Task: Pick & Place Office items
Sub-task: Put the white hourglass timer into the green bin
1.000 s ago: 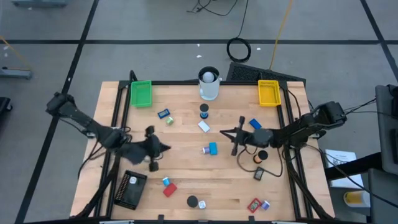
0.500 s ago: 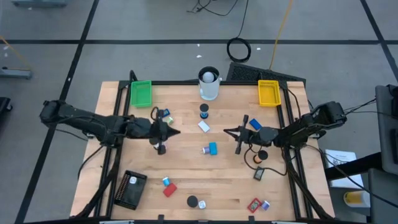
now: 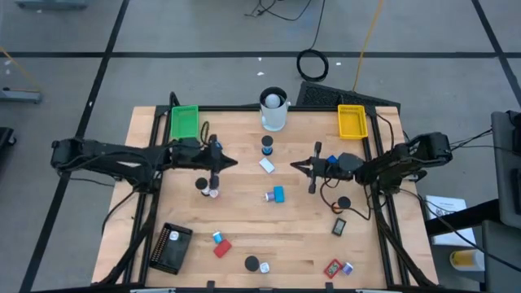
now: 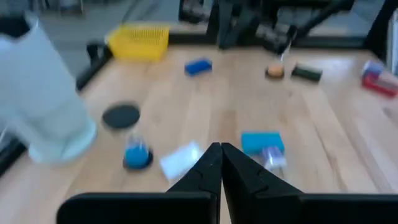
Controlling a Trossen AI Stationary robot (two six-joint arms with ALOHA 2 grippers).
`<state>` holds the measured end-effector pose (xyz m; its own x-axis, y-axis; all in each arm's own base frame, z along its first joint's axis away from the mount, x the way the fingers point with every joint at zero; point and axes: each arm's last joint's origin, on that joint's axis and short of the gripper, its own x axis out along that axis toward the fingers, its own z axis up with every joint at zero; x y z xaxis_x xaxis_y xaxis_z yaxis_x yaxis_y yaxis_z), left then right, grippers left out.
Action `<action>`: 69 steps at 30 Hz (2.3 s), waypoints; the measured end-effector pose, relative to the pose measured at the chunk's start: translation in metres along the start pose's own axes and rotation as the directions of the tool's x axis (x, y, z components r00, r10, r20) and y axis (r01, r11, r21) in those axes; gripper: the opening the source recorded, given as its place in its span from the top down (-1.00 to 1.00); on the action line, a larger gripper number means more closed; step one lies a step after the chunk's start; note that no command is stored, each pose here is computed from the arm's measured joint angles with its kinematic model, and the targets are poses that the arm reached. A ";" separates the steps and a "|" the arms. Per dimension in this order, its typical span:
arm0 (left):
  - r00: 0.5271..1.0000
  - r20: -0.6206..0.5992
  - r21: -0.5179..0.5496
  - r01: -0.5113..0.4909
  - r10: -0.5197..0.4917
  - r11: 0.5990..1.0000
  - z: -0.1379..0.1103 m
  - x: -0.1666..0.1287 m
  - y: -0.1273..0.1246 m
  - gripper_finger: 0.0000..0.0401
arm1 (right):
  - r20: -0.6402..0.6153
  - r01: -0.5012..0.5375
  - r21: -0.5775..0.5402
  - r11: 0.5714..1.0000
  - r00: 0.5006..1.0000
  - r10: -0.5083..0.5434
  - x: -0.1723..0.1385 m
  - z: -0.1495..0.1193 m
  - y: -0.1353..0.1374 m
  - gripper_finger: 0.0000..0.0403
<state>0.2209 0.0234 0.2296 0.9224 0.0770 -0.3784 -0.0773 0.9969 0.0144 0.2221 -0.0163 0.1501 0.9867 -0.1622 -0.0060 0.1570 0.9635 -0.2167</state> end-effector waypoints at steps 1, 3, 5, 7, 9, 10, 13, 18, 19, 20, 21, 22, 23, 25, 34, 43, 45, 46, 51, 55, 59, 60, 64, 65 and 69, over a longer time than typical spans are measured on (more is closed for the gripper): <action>0.999 -0.052 -0.005 0.003 -0.003 1.000 0.003 -0.004 0.000 0.92 | -0.006 -0.001 0.000 1.000 1.000 0.001 0.000 -0.001 0.000 1.00; 0.985 -0.173 -0.019 0.009 -0.013 1.000 0.009 -0.012 -0.003 0.91 | -0.005 -0.001 0.000 1.000 1.000 0.001 0.000 -0.001 0.000 1.00; 0.964 -0.266 -0.053 -0.004 -0.010 0.999 0.014 -0.018 -0.007 0.91 | -0.004 -0.005 0.000 1.000 1.000 0.005 0.000 0.000 0.001 1.00; 0.947 -0.321 -0.094 -0.006 -0.025 0.996 0.020 -0.024 -0.011 0.93 | -0.003 -0.010 0.000 1.000 1.000 0.010 0.000 0.000 0.002 1.00; 0.932 -0.360 -0.134 -0.017 -0.033 0.991 0.024 -0.028 -0.016 0.93 | -0.003 -0.011 0.000 1.000 1.000 0.011 0.000 0.000 0.002 1.00; 0.921 -0.388 -0.150 -0.033 -0.028 0.988 0.025 -0.030 -0.017 0.93 | -0.003 -0.010 0.000 1.000 1.000 0.010 0.000 0.000 0.002 1.00; 0.877 -0.480 -0.178 -0.104 0.006 0.978 0.028 -0.032 -0.021 0.82 | -0.004 -0.010 0.003 1.000 1.000 0.010 0.000 0.000 0.002 1.00; 0.790 -0.609 -0.180 -0.227 0.073 0.957 0.034 -0.043 -0.024 0.43 | -0.004 -0.010 -0.001 1.000 1.000 0.010 0.000 0.000 0.002 1.00; 0.769 -0.634 -0.187 -0.248 0.076 0.951 0.032 -0.045 -0.025 0.33 | -0.003 -0.010 -0.001 1.000 1.000 0.010 0.000 0.000 0.002 1.00; 0.753 -0.654 -0.202 -0.271 0.076 0.941 0.030 -0.047 -0.026 0.23 | -0.004 -0.010 -0.001 1.000 1.000 0.010 0.000 0.000 0.002 1.00; 0.745 -0.663 -0.224 -0.290 0.072 0.931 0.029 -0.048 -0.027 0.13 | -0.004 -0.010 -0.001 1.000 1.000 0.010 0.000 0.000 0.002 1.00; 0.744 -0.665 -0.260 -0.307 0.061 0.916 0.029 -0.048 -0.027 0.03 | -0.004 -0.010 -0.001 1.000 1.000 0.010 0.000 0.000 0.002 1.00; 0.737 -0.673 -0.295 -0.332 0.052 0.896 0.028 -0.049 -0.028 -0.08 | -0.004 -0.010 -0.002 1.000 1.000 0.010 0.000 0.000 0.002 1.00; 0.715 -0.699 -0.347 -0.374 0.029 0.860 0.025 -0.049 -0.029 -0.28 | -0.004 -0.010 -0.001 1.000 1.000 0.010 0.000 0.000 0.002 1.00; 0.641 -0.767 -0.349 -0.406 -0.009 0.844 0.014 -0.028 -0.038 -0.85 | -0.004 -0.010 -0.002 1.000 1.000 0.010 0.000 0.000 0.002 1.00; 0.517 -0.856 -0.260 -0.445 0.008 0.857 -0.001 -0.011 -0.043 -0.85 | -0.005 -0.010 -0.003 1.000 1.000 0.010 0.000 0.000 0.002 1.00; 0.509 -0.861 -0.250 -0.451 0.017 0.857 -0.002 -0.011 -0.043 -0.80 | -0.007 -0.011 -0.002 1.000 1.000 0.011 0.000 0.000 0.002 1.00; 0.510 -0.860 -0.245 -0.454 0.025 0.857 -0.002 -0.011 -0.043 -0.78 | -0.007 -0.011 -0.003 1.000 1.000 0.011 0.000 -0.001 0.002 1.00; 0.505 -0.861 -0.207 -0.467 0.067 0.860 -0.003 -0.012 -0.041 -0.63 | -0.011 -0.011 -0.003 1.000 1.000 0.011 0.000 -0.001 0.002 1.00; 0.505 -0.860 -0.206 -0.465 0.067 0.861 -0.003 -0.012 -0.042 -0.49 | -0.011 -0.012 -0.004 1.000 1.000 0.011 0.000 -0.001 0.002 1.00; 0.508 -0.858 -0.197 -0.458 0.073 0.867 -0.009 -0.010 -0.042 -0.41 | -0.011 -0.012 -0.004 1.000 1.000 0.011 0.000 -0.001 0.002 1.00; 0.506 -0.859 -0.196 -0.458 0.073 0.867 -0.013 -0.010 -0.042 -0.40 | -0.011 -0.012 -0.004 1.000 1.000 0.011 0.000 -0.001 0.002 1.00; 0.485 -0.872 -0.192 -0.468 0.069 0.863 -0.032 -0.008 -0.040 -0.39 | -0.011 -0.012 -0.004 1.000 1.000 0.011 0.000 -0.001 0.002 1.00; 0.484 -0.873 -0.195 -0.464 0.064 0.864 -0.035 -0.008 -0.040 -0.39 | -0.011 -0.012 -0.004 1.000 1.000 0.011 0.000 -0.001 0.002 1.00; 0.485 -0.873 -0.200 -0.453 0.052 0.869 -0.040 -0.007 -0.040 -0.36 | -0.011 -0.012 -0.004 1.000 1.000 0.011 0.000 -0.001 0.002 1.00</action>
<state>0.2028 -0.0179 0.1950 0.1133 0.0754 -0.9907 -0.5605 0.8281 -0.0011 0.2221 -0.0143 0.1487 0.9880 -0.1535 -0.0194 0.1455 0.9644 -0.2208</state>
